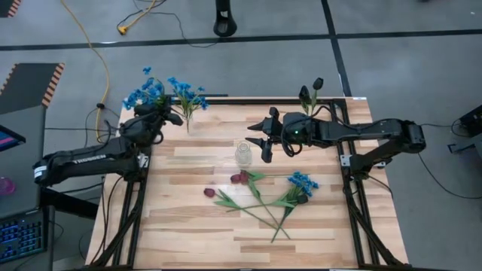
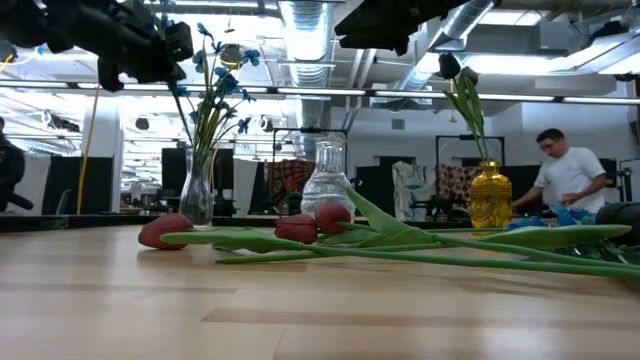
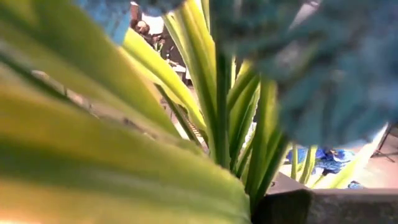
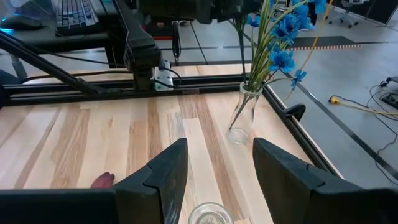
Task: Sort flowers into vase by color
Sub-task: Put the top blue flower into the top transparent vase
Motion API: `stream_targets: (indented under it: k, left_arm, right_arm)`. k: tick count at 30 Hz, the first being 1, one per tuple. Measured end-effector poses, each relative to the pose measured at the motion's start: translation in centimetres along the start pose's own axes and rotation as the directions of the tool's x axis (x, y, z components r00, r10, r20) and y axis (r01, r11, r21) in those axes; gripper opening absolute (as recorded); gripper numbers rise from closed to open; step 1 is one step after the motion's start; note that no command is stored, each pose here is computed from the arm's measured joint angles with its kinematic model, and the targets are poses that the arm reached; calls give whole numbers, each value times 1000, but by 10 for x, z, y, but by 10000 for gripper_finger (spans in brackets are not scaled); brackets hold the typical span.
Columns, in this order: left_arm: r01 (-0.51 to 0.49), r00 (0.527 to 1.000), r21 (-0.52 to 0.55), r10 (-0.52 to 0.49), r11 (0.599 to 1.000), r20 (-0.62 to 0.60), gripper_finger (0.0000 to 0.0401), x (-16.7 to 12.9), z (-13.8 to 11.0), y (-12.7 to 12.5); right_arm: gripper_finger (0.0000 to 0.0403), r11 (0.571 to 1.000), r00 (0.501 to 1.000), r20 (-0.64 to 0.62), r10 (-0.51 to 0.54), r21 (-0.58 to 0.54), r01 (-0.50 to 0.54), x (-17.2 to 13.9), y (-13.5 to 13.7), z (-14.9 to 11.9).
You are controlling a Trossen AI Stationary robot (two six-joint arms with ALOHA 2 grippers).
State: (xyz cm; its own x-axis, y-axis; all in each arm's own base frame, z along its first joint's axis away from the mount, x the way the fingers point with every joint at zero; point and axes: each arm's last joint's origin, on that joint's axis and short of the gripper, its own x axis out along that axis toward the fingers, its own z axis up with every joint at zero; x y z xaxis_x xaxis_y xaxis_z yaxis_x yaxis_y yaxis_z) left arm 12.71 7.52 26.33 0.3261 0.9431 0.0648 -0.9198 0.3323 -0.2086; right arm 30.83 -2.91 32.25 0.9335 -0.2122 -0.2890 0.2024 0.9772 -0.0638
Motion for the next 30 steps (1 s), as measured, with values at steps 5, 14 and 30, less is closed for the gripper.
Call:
stream_targets:
  k: [5, 14, 30]
  left_arm:
    - [-1, 999, 32, 2, 999, -34, 19, 8, -8, -2]
    - [-16, 996, 63, 21, 998, -90, 19, 17, -22, -7]
    - [-22, 991, 81, 33, 996, -131, 82, 22, -33, -11]
  right_arm:
    - [207, 1000, 1000, 0, 0, 0, 0, 0, 0, 0]
    - [207, 1000, 1000, 0, 0, 0, 0, 0, 0, 0]
    - [207, 1000, 1000, 0, 0, 0, 0, 0, 0, 0]
